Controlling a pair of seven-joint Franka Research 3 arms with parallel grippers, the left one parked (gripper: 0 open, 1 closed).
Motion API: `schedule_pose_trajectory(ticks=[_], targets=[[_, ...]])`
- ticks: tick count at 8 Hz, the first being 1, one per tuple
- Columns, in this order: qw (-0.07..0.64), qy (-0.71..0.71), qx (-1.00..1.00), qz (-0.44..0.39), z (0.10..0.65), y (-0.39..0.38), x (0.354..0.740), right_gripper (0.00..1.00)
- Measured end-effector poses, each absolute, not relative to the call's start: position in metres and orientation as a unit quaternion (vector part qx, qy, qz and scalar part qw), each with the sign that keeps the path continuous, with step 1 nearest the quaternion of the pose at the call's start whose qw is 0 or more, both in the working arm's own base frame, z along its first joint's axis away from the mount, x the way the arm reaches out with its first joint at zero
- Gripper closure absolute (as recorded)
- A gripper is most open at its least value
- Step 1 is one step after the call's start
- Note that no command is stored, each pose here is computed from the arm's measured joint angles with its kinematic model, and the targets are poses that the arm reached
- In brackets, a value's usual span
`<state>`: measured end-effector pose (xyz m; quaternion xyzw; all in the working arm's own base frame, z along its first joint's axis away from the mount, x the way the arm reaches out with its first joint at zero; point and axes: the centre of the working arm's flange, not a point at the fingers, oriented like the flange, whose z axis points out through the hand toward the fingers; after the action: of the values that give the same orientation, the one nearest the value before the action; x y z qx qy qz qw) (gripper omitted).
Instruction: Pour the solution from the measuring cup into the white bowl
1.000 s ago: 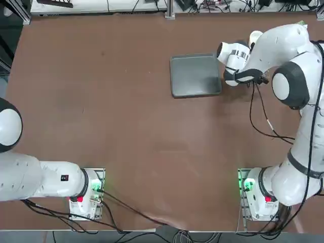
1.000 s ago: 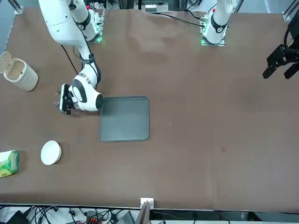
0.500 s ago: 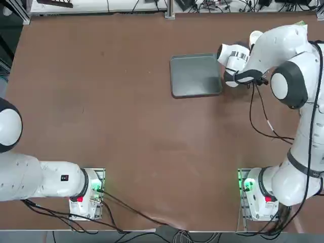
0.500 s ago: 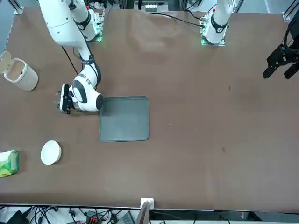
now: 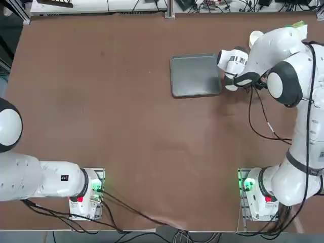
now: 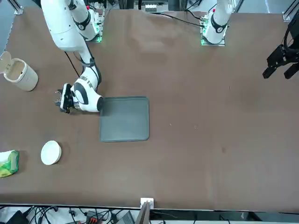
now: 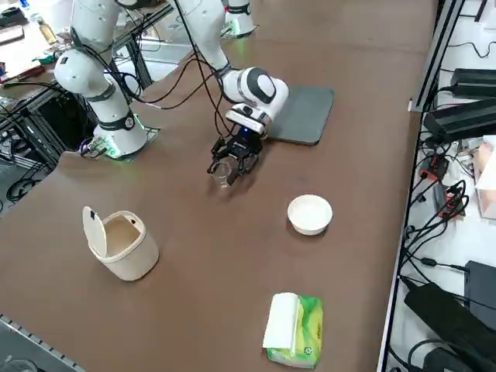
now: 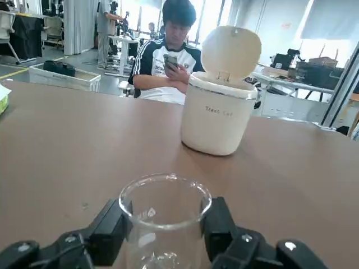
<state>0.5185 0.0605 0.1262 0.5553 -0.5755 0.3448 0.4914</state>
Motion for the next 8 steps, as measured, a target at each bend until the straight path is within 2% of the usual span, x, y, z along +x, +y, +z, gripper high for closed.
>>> schedule_pose_trajectory(ticks=[7,8], targets=[[0.483,-0.565,0.552,0.378,0.093,0.051,0.515,0.26],[0.483,-0.565,0.552,0.378,0.092,0.052,0.515,0.23]])
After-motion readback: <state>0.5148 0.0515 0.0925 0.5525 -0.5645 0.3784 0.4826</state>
